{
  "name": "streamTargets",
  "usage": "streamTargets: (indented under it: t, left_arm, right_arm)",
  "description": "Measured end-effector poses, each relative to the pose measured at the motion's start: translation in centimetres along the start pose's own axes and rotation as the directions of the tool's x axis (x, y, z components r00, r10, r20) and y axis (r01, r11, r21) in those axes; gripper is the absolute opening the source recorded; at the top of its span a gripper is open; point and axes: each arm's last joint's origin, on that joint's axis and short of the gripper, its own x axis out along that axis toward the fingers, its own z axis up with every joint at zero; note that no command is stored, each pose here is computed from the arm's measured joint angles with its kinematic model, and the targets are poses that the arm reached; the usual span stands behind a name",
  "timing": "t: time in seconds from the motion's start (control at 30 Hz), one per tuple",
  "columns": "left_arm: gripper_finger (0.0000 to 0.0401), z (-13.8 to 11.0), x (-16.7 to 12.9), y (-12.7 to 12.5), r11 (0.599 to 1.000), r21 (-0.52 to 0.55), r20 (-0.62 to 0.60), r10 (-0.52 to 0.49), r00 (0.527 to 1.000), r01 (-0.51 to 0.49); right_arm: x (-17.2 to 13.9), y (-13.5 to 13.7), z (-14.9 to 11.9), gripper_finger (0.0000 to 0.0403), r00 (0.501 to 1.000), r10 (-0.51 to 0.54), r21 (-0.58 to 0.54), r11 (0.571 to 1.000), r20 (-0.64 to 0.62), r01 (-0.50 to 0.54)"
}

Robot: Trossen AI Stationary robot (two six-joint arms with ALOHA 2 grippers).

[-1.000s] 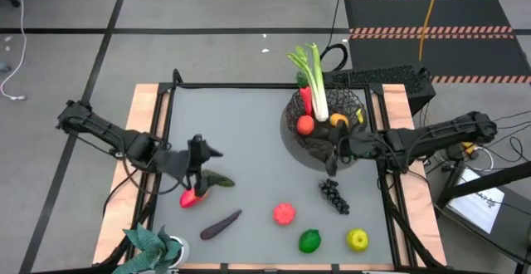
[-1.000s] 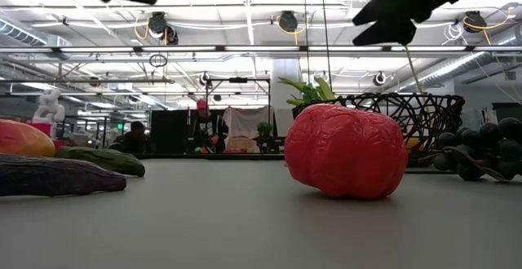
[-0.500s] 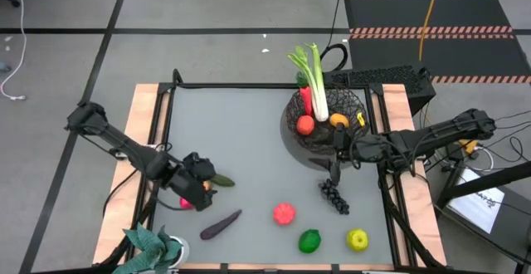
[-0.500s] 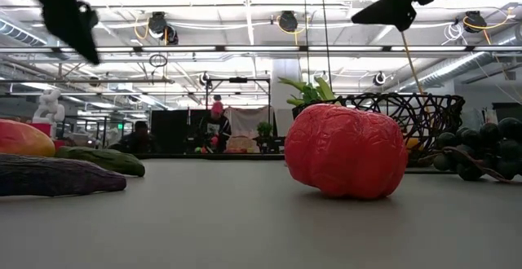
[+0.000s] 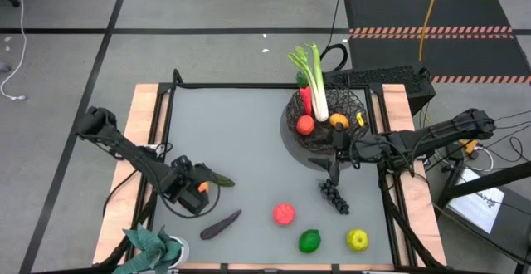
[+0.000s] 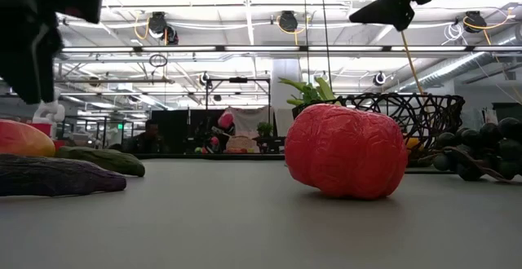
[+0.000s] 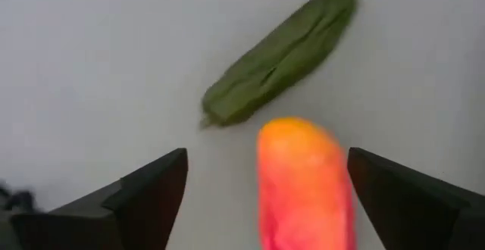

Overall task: Build produce basket
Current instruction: Put the mango into the black wire basket

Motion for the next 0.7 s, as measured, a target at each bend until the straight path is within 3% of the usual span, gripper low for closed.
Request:
streamTargets:
  t: [0.13,0.23,0.7]
  left_arm:
    - [0.0395,-0.6,0.1,-0.5,0.999,-0.034,-0.042,-0.019,0.999,0.018]
    - [0.0396,-0.9,0.1,-1.0,0.998,-0.051,-0.038,-0.028,0.999,0.026]
    - [0.0392,-1.8,3.0,-2.6,0.992,0.019,-0.097,0.129,0.987,-0.127]
  right_arm:
    - [0.1,0.0,-0.1,0.0288,1.0,-0.001,-0.002,1.0,-0.005,0.001]
    - [0.2,0.1,-0.1,0.0288,1.0,-0.001,0.001,1.0,-0.008,0.001]
    - [0.0,0.5,-0.2,0.0287,1.0,0.023,-0.012,1.0,-0.006,-0.023]
